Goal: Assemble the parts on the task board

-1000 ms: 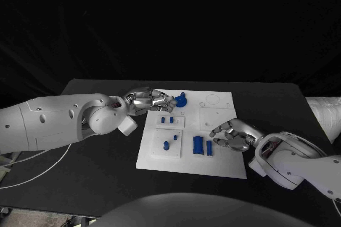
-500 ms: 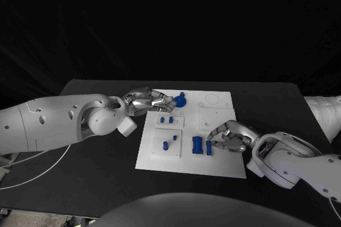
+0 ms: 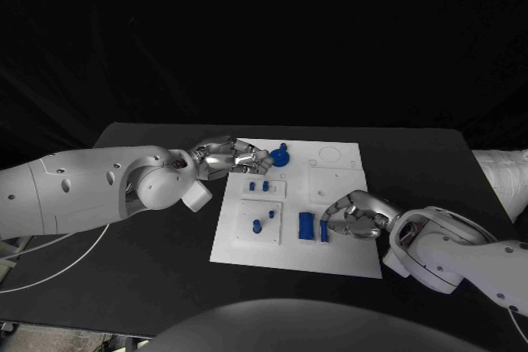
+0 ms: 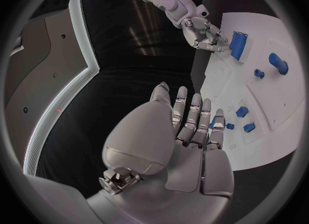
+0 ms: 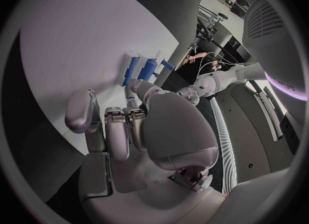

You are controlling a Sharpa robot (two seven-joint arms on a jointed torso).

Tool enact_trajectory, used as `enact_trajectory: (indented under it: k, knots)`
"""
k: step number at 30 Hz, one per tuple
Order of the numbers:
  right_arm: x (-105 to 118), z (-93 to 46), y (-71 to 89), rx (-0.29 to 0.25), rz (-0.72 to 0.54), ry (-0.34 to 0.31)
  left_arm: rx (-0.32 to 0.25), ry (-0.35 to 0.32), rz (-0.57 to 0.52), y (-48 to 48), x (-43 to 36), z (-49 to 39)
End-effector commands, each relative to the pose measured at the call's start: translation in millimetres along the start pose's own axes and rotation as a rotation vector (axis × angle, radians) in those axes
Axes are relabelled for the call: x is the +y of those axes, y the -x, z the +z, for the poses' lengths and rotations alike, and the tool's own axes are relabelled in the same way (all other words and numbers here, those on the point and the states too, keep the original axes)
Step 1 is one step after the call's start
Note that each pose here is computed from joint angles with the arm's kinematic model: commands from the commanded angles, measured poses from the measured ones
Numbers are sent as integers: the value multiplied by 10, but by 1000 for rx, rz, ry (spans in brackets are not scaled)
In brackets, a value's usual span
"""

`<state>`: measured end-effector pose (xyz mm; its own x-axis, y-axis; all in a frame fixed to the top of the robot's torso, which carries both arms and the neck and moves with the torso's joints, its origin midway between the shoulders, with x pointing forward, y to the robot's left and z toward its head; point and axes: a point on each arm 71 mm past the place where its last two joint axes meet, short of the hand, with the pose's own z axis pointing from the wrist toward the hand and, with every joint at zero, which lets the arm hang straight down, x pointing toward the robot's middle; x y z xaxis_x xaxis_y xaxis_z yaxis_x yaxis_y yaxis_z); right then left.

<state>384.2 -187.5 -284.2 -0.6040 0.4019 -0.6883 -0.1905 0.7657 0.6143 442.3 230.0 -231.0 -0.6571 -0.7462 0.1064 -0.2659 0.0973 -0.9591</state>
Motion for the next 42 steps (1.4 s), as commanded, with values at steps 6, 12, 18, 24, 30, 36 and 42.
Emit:
enact_trajectory:
  k: [6, 12, 18, 24, 30, 36, 42]
  knots:
    - [-28, -16, -40, 31, -10, -17, 20, -11, 0, -27, -10, 10]
    - [-37, -34, -19, 11, -13, -7, 19, -11, 0, -24, -8, 6]
    - [-20, -76, 32, -47, -7, 43, 19, -13, 0, -26, -9, 7]
    - [34, -181, 156, -162, 35, 150, 11, -39, 1, -30, -28, 6]
    - [157, -319, 513, -300, 289, 314, -20, -119, 27, -33, -86, -24]
    - [259, -370, 858, -234, 574, 419, -122, -257, 97, -28, -191, -109]
    - [273, -385, 1033, -217, 695, 482, -225, -374, 158, -13, -281, -157]
